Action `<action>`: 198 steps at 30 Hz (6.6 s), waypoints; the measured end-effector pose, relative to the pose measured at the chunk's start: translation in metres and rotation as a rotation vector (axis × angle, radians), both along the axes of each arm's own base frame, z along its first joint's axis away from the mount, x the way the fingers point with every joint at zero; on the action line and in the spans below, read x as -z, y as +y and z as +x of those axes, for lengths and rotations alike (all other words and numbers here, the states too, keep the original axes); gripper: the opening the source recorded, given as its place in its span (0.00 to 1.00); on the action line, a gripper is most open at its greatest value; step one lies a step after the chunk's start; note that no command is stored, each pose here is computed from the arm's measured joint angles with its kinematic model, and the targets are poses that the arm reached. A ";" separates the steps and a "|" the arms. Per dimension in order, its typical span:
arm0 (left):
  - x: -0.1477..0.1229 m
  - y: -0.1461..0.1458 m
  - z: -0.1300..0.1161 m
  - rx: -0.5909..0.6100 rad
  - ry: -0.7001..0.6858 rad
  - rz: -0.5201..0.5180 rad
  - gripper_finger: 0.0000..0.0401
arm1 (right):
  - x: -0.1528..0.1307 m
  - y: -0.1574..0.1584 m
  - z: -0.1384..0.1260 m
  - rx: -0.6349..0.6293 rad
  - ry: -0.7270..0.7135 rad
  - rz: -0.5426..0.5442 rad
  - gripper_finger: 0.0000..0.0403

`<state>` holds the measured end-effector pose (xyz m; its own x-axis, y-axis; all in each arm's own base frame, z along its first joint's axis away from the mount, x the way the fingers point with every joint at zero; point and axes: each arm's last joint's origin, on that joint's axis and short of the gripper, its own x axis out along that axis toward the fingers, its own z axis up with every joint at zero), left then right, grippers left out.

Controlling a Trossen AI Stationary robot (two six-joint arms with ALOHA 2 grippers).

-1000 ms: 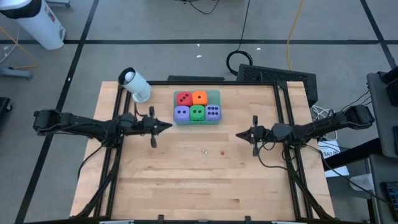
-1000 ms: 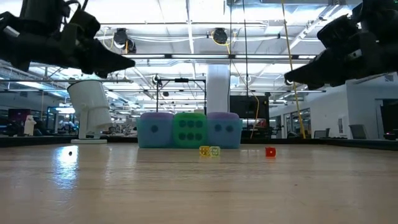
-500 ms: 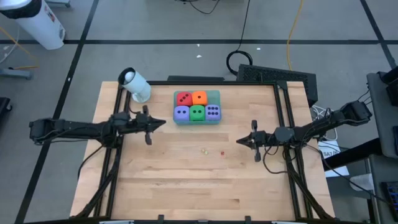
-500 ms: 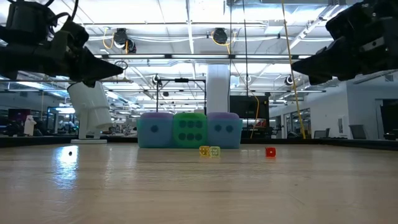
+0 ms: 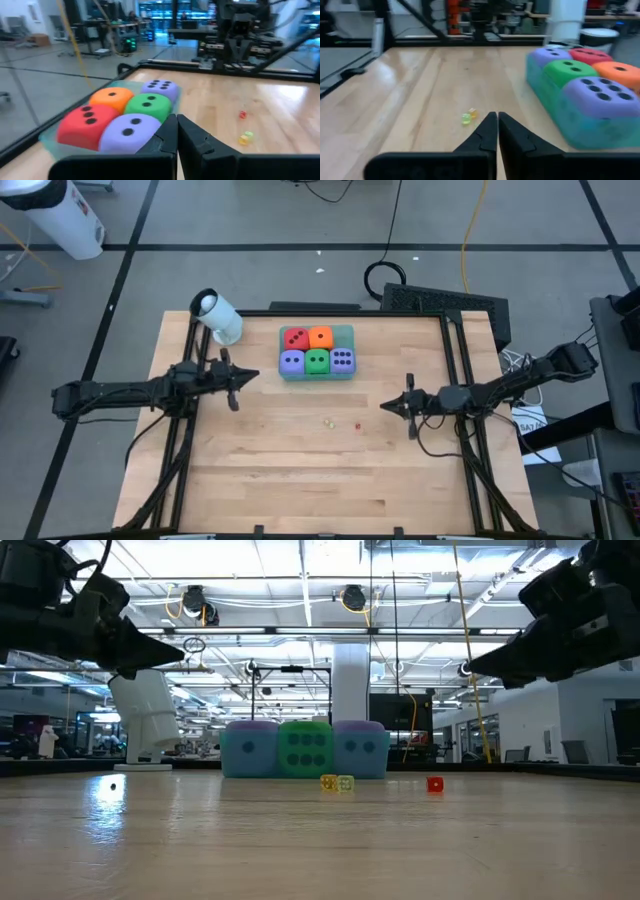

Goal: Pick & Place Dice
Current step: Put the small red dice into the light blue bin

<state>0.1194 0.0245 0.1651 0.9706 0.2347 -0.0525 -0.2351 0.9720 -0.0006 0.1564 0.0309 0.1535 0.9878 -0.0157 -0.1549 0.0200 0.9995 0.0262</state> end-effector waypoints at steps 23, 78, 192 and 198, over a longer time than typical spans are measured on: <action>-0.007 0.001 0.000 -0.033 -0.082 -0.018 0.01 | 0.058 0.015 0.031 -0.093 0.145 0.042 0.62; -0.008 0.002 0.000 -0.060 -0.082 -0.002 0.01 | 0.089 -0.001 0.078 -0.038 0.261 0.038 0.10; -0.052 0.092 0.165 -0.255 0.072 -0.406 0.00 | -0.025 -0.190 0.142 0.176 0.294 -0.571 0.64; -0.049 0.121 0.195 -0.166 0.065 -0.552 0.00 | -0.025 -0.191 0.141 0.180 0.298 -0.565 0.65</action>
